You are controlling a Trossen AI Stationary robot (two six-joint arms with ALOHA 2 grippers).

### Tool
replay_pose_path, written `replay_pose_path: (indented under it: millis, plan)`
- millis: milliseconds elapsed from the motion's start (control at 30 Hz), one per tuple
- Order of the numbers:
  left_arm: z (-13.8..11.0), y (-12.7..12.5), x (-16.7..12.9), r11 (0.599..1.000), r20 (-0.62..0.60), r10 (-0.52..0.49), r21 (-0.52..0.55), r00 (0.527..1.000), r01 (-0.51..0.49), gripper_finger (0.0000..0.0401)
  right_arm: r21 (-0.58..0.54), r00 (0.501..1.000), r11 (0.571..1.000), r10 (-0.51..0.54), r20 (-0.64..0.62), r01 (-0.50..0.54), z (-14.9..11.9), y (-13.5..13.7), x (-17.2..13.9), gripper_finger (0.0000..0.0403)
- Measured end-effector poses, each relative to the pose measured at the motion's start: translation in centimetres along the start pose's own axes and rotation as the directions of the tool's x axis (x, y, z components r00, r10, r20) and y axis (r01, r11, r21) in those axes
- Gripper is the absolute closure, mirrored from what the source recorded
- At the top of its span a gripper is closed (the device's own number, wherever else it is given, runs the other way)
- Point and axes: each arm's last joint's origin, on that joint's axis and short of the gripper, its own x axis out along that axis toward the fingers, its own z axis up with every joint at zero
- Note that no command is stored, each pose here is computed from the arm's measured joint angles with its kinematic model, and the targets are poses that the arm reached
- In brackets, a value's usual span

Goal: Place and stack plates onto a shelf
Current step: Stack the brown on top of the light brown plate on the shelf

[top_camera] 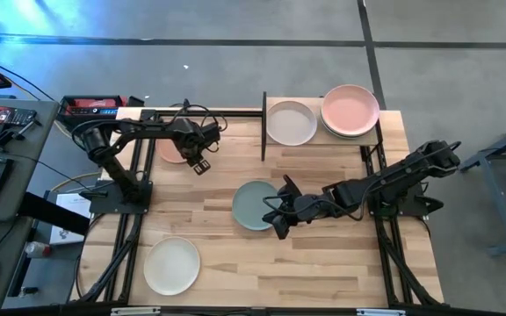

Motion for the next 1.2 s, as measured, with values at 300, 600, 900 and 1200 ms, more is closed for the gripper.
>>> replay_pose_path:
  millis: [300, 600, 900, 1200]
  plan:
    - [0.3, 0.0, 0.5, 1.000, -0.002, 0.005, 0.024, 1.000, -0.005, 0.0326, 0.018, 1.000, 1.000, 0.000, 0.000, 0.000, 0.0, 0.0, 0.0, 0.0363]
    - [0.3, 0.2, 0.6, 0.999, -0.004, 0.005, 0.050, 1.000, -0.005, 0.0396, 0.035, 1.000, 0.999, 0.001, 0.001, -0.001, 0.0, 0.0, 0.0, 0.0363]
    - [-0.8, -0.5, -0.1, 0.987, -0.074, -0.027, 0.158, 0.997, 0.039, 0.0399, 0.044, 0.999, 0.999, -0.004, 0.049, 0.002, 0.2, 0.1, 0.0, 0.0363]
    - [-3.3, -1.8, -3.2, 0.964, -0.074, 0.001, 0.266, 0.997, 0.019, 0.0400, 0.073, 0.969, 0.995, 0.046, 0.243, -0.065, 2.8, 0.3, 0.1, 0.0363]
